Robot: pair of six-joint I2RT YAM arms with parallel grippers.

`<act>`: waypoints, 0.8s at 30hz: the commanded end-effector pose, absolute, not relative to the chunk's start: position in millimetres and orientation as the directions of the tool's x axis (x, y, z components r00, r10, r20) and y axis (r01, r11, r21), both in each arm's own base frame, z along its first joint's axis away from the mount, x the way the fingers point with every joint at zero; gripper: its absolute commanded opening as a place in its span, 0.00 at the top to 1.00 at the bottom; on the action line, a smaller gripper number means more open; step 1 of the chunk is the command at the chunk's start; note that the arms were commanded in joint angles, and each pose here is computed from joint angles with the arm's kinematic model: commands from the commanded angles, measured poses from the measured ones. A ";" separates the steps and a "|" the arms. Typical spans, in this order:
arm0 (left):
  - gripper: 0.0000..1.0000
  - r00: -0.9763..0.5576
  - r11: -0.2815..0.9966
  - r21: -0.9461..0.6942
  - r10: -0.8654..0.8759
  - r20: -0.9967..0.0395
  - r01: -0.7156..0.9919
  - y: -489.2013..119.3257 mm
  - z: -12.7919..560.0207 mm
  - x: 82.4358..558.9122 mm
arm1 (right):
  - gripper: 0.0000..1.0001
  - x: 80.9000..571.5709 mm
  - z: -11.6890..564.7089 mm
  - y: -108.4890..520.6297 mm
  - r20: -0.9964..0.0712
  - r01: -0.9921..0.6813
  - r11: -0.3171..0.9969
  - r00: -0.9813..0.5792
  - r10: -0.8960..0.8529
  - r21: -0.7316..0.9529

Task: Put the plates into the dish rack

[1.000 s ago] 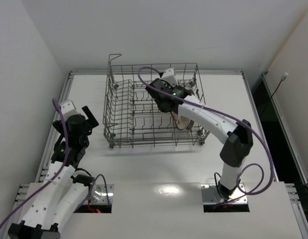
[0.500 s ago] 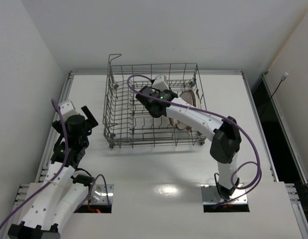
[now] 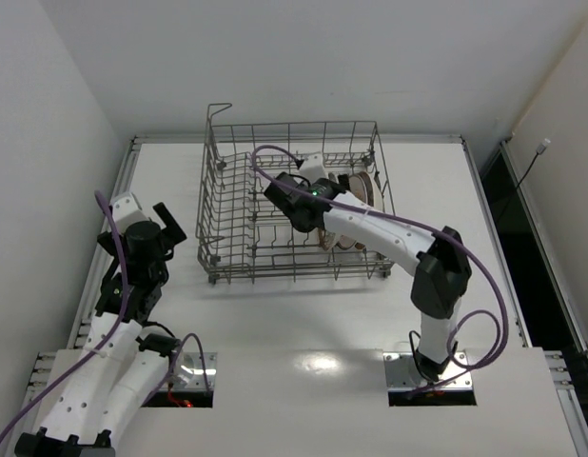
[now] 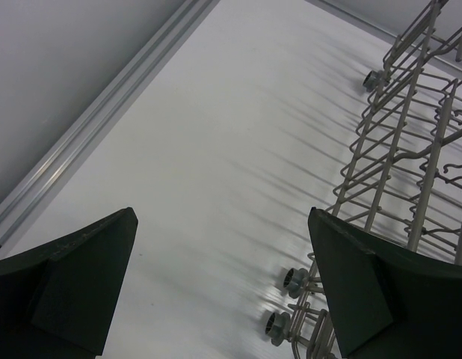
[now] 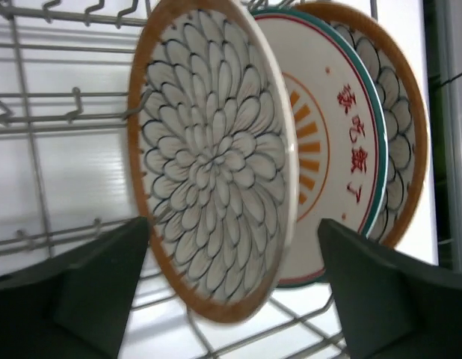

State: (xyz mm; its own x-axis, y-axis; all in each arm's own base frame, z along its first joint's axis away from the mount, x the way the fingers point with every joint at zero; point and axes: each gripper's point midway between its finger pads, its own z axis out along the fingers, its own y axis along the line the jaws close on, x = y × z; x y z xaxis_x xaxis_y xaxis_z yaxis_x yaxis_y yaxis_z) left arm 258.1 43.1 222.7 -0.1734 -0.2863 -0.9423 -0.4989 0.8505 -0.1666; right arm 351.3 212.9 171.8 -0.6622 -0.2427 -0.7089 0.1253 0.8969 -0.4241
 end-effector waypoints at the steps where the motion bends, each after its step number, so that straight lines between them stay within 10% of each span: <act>1: 0.00 -0.107 0.842 -0.210 -0.299 -0.948 -0.497 43.5 240.6 260.9 | 0.00 343.4 214.3 213.2 -0.792 0.157 0.954 -0.600 -0.114 -0.256; 13: 0.00 -0.106 0.851 -0.221 -0.305 -0.946 -0.476 40.4 242.3 259.0 | 0.00 317.3 350.2 166.3 -0.899 0.029 0.995 -0.432 -0.072 -0.094; 24: 0.00 -0.142 0.888 -0.217 -0.295 -0.945 -0.405 24.6 240.5 264.4 | 0.00 277.8 348.5 95.1 -0.928 0.161 0.978 -0.367 -0.067 -0.134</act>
State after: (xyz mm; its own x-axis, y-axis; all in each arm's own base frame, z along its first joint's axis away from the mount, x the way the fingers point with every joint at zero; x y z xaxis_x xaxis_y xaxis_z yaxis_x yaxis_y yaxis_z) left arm 258.8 33.0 225.5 -0.1765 -0.2927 -0.9398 -0.4474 0.8743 -0.1883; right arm 277.6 114.5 357.7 -0.3579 -0.0006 -0.9337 0.0847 0.9959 -0.0331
